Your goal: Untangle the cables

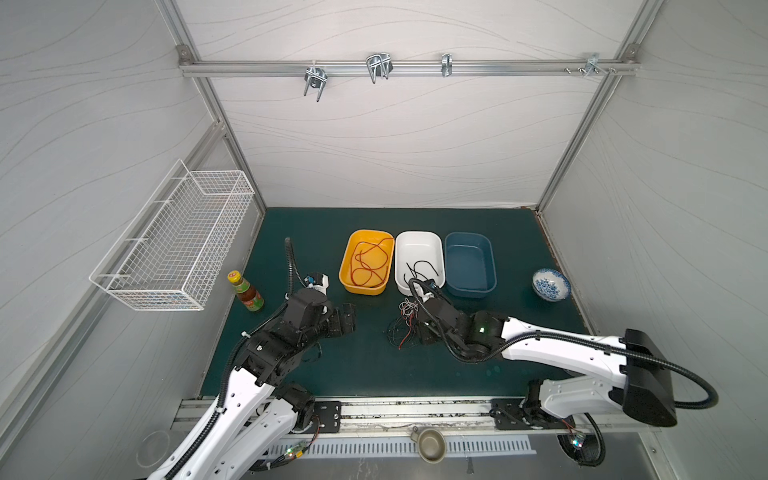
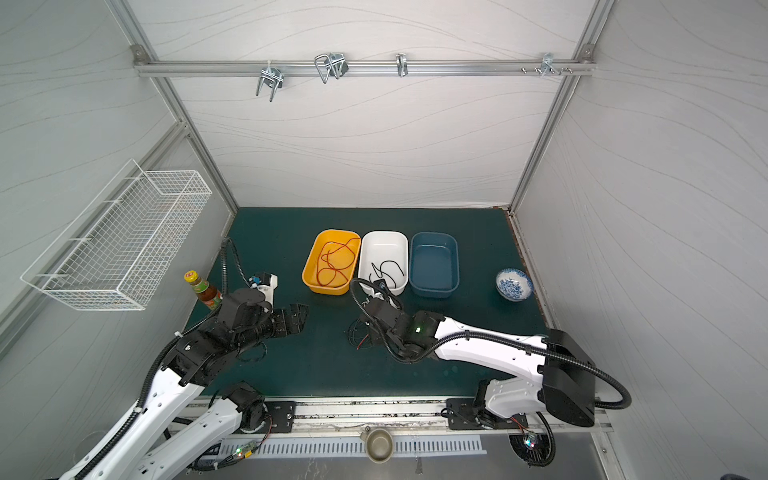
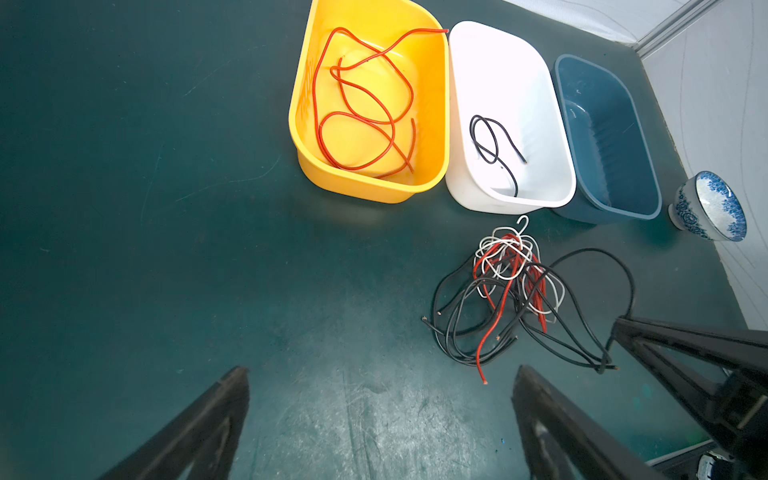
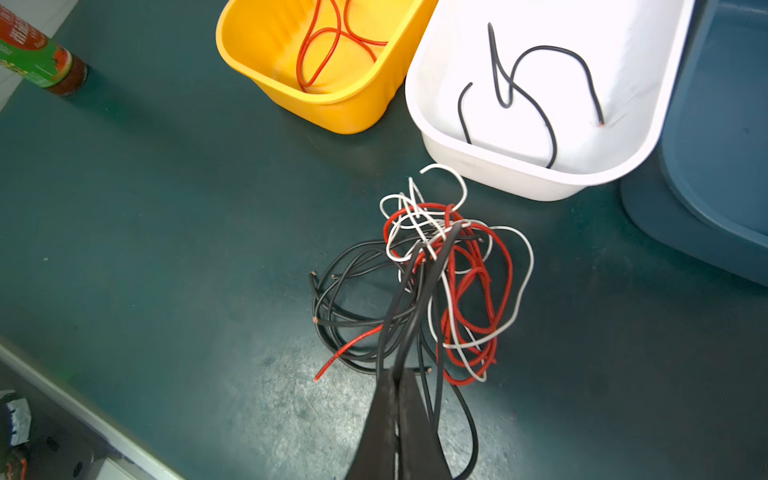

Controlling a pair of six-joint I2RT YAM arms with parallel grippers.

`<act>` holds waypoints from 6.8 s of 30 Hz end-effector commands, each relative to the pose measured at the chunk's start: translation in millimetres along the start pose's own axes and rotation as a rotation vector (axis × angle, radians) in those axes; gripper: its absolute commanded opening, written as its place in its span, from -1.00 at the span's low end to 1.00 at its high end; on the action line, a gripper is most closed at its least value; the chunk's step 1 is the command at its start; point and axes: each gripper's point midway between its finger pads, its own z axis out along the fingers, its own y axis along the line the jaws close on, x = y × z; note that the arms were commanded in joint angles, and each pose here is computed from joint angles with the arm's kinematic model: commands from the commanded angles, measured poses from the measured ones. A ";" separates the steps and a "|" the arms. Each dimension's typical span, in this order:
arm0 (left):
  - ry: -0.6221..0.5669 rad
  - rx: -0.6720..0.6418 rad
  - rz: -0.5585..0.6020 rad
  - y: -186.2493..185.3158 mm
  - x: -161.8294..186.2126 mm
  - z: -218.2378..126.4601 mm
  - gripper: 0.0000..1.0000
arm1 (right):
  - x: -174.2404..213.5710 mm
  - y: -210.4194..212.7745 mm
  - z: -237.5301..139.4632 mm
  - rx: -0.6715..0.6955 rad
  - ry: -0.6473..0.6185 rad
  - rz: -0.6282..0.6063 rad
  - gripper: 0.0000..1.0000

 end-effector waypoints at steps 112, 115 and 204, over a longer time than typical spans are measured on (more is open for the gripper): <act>-0.281 0.986 0.735 -187.2 34.9 -37.2 -1.00 | -103.4 40.0 -171.7 -0.833 -0.299 0.007 -1.00; -0.282 0.967 0.724 -185.2 32.5 -36.4 -1.00 | -106.3 28.7 -168.3 -0.790 -0.324 0.045 -1.00; -0.484 0.379 0.467 -172.8 -108.3 10.3 -1.00 | -17.8 -57.3 -181.3 -0.718 -0.367 0.261 -1.00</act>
